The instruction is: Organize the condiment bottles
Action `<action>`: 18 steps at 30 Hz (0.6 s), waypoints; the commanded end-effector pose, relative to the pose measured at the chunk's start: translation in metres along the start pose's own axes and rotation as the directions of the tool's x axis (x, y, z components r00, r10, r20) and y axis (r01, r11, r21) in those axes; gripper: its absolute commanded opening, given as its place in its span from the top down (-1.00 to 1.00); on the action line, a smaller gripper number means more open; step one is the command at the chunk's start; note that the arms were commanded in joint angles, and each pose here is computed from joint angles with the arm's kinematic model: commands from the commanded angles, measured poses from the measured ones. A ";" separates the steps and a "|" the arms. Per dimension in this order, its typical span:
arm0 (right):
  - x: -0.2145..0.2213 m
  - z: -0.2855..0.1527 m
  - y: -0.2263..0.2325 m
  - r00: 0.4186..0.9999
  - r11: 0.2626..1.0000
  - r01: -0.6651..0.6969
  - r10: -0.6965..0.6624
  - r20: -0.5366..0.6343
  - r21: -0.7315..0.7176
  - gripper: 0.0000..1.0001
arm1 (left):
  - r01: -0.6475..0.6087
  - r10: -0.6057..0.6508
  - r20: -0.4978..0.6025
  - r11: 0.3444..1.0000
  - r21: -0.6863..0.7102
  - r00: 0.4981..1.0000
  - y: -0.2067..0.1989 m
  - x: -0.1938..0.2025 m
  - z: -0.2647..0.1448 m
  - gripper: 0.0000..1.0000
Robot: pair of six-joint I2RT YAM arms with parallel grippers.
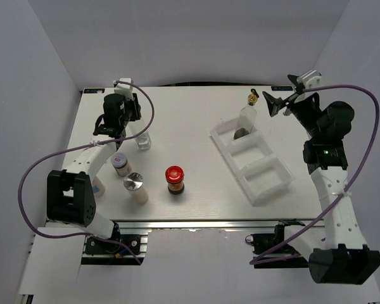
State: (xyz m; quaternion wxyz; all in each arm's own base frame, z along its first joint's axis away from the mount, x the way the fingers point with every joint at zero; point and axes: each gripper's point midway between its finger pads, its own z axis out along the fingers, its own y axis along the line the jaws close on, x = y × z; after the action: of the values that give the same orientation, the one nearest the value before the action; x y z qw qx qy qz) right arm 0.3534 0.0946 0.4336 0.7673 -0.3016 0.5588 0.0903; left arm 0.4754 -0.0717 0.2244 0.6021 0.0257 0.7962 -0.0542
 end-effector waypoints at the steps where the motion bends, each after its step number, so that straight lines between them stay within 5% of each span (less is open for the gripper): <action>1: -0.030 -0.019 -0.033 0.998 0.976 0.010 -0.025 0.065 0.219 -0.79 | -0.031 0.030 0.081 0.999 0.011 0.996 -0.008 -0.038 -0.005 0.86; 2: -0.032 -0.024 -0.036 0.997 0.969 0.014 -0.031 0.065 0.248 -0.79 | -0.035 0.033 0.102 0.999 0.018 0.994 -0.012 -0.049 -0.006 1.00; 7: -0.024 -0.046 -0.066 0.999 0.891 -0.023 0.009 0.032 0.453 -0.79 | -0.079 0.058 0.188 0.991 0.105 0.980 -0.046 -0.097 -0.018 1.00; 11: -0.019 -0.067 -0.087 0.999 0.805 -0.034 0.032 0.014 0.593 -0.79 | -0.164 0.096 0.250 0.949 0.269 0.963 -0.114 -0.124 -0.036 1.00; 18: -0.017 -0.088 -0.110 0.998 0.691 -0.032 0.062 -0.015 0.722 -0.79 | -0.108 -0.039 0.279 0.863 0.493 0.960 -0.195 -0.163 -0.053 1.00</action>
State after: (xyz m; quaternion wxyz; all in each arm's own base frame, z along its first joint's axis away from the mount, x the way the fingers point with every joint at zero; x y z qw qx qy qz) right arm 0.3405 -0.0153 0.4530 0.8025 -0.0280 0.5893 -0.0884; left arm 0.4582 -0.2297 0.3554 0.6538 0.1783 0.7106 -0.1894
